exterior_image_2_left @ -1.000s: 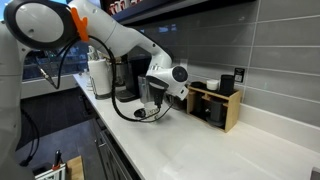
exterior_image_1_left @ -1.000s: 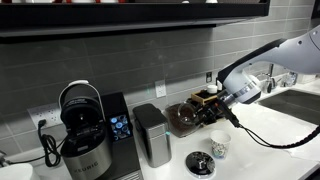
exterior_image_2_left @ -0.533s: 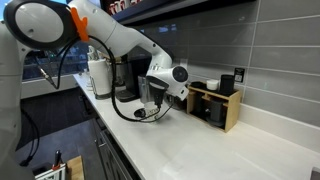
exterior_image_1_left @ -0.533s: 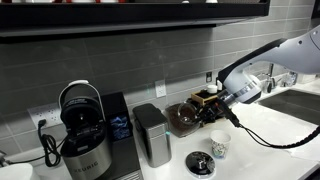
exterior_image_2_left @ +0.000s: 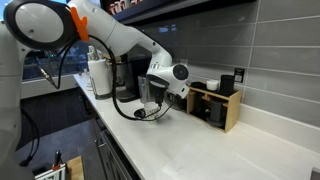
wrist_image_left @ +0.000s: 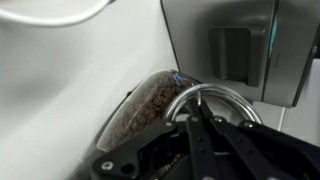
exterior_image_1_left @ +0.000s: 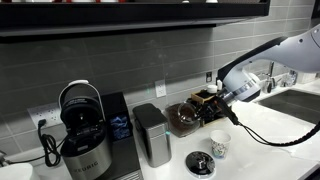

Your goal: Pick up the silver spoon, scoop some coffee beans and pour the coffee beans into the paper cup on the kitchen counter, put the silver spoon on the kitchen counter

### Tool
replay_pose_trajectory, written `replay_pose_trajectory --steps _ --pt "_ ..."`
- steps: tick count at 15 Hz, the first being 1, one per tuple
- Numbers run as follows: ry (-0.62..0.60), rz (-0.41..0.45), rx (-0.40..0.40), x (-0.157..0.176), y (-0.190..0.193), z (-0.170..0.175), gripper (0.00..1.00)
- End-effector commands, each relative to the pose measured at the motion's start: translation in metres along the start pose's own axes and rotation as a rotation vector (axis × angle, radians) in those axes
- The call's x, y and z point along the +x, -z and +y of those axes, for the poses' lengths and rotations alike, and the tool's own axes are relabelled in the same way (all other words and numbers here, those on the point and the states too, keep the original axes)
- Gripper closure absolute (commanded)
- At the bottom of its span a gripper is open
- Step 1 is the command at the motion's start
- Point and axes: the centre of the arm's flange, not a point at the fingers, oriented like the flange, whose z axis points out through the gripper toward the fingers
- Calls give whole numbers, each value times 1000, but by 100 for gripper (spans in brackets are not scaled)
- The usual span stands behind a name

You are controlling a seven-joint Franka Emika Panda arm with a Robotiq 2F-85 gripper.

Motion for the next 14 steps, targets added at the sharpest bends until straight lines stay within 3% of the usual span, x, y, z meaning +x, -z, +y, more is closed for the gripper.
replay_pose_trajectory --steps 1,6,14 --pt "24 -20 -17 -1 5 -18 99" --pt "94 -45 -137 -1 8 -36 99" --pt "211 -65 -407 -4 8 -68 99"
